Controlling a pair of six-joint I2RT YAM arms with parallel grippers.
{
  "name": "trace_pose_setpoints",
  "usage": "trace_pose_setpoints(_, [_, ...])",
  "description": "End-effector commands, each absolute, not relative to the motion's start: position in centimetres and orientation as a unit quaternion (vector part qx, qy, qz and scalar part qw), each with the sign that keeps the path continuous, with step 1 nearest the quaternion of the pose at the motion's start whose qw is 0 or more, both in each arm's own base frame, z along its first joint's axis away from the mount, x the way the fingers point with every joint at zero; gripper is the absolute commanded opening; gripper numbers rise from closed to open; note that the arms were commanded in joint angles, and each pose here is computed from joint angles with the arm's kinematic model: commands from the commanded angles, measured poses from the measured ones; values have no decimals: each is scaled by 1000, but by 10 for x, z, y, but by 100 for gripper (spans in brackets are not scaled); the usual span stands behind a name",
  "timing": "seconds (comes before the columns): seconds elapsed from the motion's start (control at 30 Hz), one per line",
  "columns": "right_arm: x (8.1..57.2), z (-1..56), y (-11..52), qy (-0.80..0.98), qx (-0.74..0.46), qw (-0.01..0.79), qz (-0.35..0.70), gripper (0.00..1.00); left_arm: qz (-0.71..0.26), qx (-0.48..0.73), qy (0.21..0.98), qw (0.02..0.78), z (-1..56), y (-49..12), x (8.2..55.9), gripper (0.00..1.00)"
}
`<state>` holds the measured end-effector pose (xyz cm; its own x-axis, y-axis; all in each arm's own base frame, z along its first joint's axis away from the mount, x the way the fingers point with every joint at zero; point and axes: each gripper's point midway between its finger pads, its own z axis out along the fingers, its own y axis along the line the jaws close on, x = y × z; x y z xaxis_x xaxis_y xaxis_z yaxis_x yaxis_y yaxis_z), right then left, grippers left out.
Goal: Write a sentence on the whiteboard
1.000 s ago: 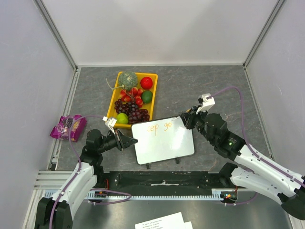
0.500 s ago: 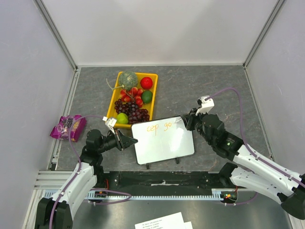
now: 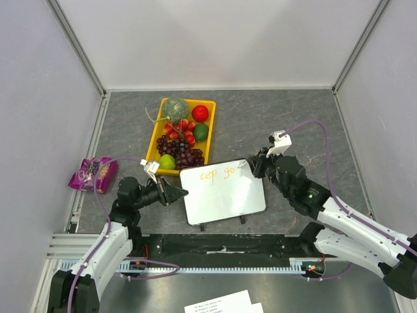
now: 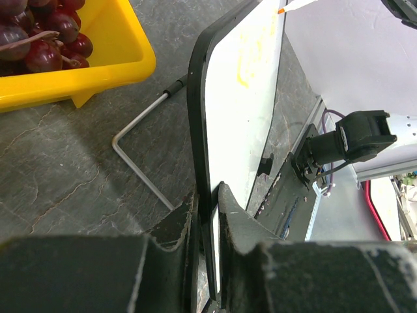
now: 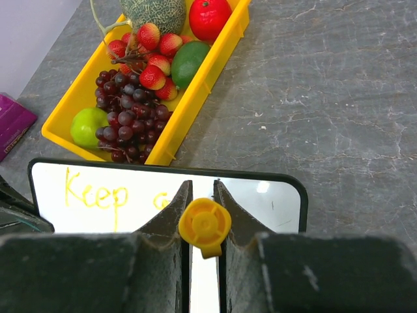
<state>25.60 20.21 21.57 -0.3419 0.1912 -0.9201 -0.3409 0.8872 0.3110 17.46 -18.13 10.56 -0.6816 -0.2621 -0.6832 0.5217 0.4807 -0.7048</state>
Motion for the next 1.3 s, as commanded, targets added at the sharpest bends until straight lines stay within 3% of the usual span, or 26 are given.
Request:
trace_pose_setpoints(0.0, [256,213,207,785,-57,569,240,0,-490,99,760,416,109,-179,181,2])
trace_pose_setpoints(0.6, [247,188,199,801,-59,550,229,0,-489,98,761,415,109,-179,181,2])
trace_pose_setpoints(1.27, [261,216,189,783,-26,585,210,0,-489,97,761,415,109,-179,181,2])
